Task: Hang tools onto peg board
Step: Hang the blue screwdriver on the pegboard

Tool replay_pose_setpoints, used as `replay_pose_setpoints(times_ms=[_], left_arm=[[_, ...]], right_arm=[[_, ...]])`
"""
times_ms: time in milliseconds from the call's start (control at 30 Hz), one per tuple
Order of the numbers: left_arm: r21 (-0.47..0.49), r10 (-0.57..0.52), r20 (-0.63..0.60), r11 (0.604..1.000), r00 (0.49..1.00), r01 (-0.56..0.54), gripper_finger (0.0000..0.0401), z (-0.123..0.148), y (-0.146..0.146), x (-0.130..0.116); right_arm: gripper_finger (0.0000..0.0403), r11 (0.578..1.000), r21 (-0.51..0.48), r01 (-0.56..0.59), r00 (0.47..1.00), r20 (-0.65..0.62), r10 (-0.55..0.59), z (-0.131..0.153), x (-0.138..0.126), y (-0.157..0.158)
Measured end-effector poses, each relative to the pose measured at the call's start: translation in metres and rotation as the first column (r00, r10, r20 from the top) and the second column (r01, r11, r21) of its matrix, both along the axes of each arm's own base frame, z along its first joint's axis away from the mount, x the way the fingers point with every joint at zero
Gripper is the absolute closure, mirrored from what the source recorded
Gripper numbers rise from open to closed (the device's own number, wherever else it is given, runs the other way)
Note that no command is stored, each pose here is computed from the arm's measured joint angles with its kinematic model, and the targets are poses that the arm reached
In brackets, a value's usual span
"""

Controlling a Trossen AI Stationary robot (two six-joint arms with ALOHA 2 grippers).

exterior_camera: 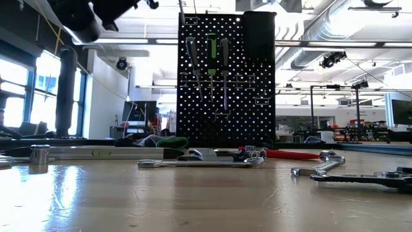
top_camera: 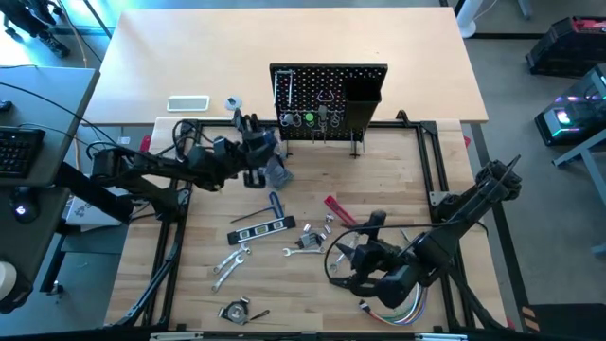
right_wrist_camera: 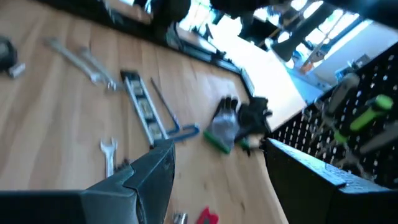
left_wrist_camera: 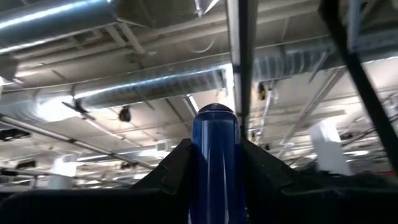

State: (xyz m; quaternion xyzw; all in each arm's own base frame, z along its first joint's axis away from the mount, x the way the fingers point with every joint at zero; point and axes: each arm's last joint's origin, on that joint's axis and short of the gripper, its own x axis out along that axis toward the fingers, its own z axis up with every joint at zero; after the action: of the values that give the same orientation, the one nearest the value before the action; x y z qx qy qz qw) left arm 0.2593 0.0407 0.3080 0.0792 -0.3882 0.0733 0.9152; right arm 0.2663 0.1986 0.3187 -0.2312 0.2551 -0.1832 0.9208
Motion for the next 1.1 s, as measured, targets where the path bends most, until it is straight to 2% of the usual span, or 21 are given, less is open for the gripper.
replay_pose_setpoints(times_ms=[267,500,867,1100], left_arm=[[0.042,-0.139,0.015,0.990,0.990,0.138,0.0312,0.005,-0.027,-0.002],[0.065,-0.216,0.010,0.974,0.976,0.215,0.0312,0.005,-0.042,-0.002],[0.113,-0.329,0.037,0.939,0.943,0.324,0.0312,0.016,-0.065,-0.001],[0.126,-0.346,-0.001,0.931,0.938,0.344,0.0312,0.018,-0.077,0.005]], right_arm=[[0.0163,0.994,0.035,-0.103,0.985,0.145,0.097,0.033,0.014,-0.006],[0.0163,0.977,0.034,-0.209,0.953,0.231,0.196,0.050,0.032,-0.017],[0.0163,0.956,0.069,-0.285,0.923,0.288,0.254,0.058,0.060,-0.058],[0.0163,0.945,0.092,-0.314,0.905,0.331,0.268,0.060,0.074,-0.080]])
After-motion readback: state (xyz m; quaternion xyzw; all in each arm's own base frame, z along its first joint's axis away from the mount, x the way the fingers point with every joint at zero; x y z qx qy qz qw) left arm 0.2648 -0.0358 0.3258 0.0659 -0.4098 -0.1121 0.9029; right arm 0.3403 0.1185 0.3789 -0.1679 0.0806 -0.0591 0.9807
